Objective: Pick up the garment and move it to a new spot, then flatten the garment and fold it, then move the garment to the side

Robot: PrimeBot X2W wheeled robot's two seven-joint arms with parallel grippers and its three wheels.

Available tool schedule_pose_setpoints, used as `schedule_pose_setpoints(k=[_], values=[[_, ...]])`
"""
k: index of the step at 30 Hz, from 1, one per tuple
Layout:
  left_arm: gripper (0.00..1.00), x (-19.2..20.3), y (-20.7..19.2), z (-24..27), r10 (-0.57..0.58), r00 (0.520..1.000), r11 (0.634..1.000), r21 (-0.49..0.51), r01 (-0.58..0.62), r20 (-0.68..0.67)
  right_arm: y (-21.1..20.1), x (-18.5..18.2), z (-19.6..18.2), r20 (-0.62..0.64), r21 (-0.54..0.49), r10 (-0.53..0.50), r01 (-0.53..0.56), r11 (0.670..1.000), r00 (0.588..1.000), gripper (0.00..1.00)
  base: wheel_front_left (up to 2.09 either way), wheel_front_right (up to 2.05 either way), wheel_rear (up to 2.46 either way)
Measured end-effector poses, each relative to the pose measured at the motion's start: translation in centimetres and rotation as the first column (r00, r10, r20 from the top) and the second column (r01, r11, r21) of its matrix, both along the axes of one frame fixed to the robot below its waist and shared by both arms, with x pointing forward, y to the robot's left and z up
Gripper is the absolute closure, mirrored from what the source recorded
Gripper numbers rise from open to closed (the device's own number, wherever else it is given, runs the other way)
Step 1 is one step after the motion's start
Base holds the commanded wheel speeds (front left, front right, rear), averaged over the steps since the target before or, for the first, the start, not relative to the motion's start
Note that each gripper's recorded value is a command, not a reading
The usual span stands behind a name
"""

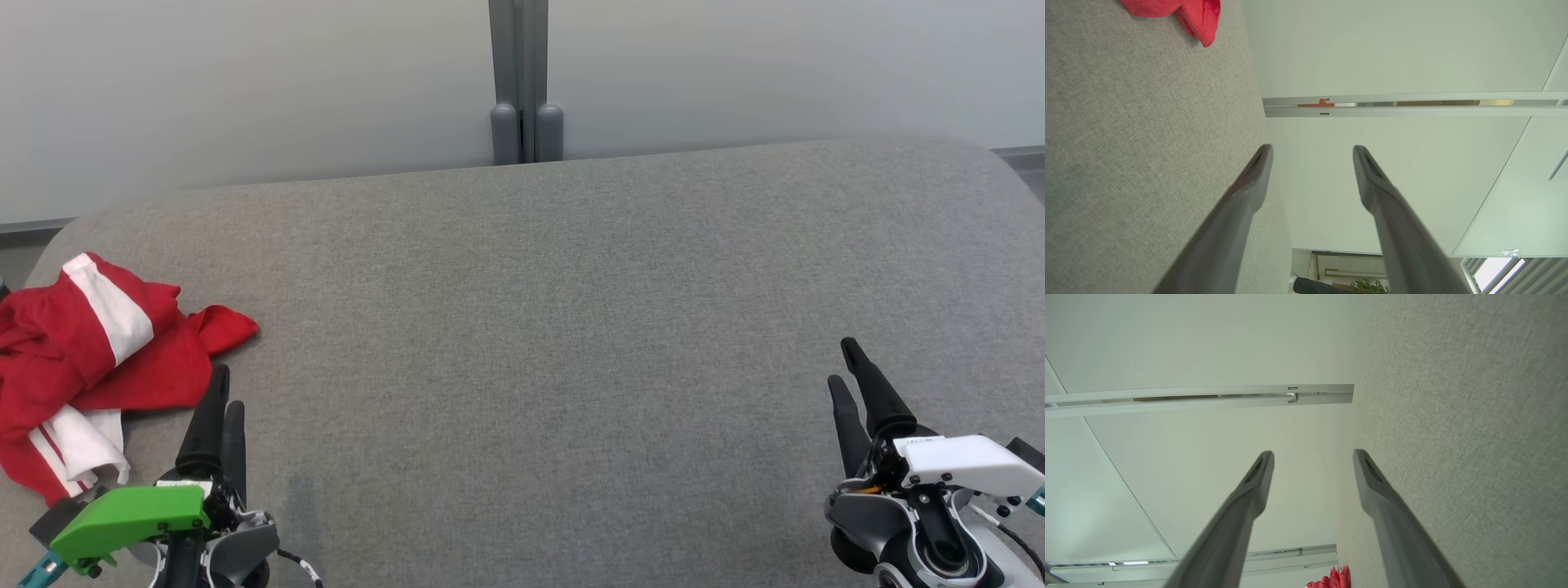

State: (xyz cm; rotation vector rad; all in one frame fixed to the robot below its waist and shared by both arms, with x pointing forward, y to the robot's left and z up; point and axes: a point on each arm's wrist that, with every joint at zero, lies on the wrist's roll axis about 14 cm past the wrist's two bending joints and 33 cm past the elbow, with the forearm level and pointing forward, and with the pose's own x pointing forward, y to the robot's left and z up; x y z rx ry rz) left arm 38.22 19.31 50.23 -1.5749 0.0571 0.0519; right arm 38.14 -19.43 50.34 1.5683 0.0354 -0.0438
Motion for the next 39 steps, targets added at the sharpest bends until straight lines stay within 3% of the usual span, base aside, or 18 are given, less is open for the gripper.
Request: schedule_pose_setpoints(k=[8,15,28,39], values=[[0.0,0.5,-0.4,0.7,-0.005,1.0,0.995,0.099,0.003,0.021,-0.3,0.3,1.1,0.055,-0.131,-0.002,0.009,0.991,0.998,0.0,0.0,0.0,0.0],[0.0,0.8,-0.2,1.2,0.004,0.999,0.968,0.249,-0.014,0.041,-0.2,0.5,2.2,0.114,-0.315,0.025,0.013,0.949,0.993,0.0,0.0,0.0,0.0],[0.0,1.2,-0.8,1.8,-0.014,0.997,0.886,0.462,-0.02,0.07,0.1,0.6,3.5,0.18,-0.581,0.07,0.049,0.812,0.981,0.0,0.0,0.0,0.0],[0.0,1.5,-1.5,1.9,-0.045,0.996,0.782,0.624,-0.015,0.08,0.6,0.5,3.7,0.188,-0.719,0.114,0.058,0.692,0.976,0.0,0.0,0.0,0.0]])
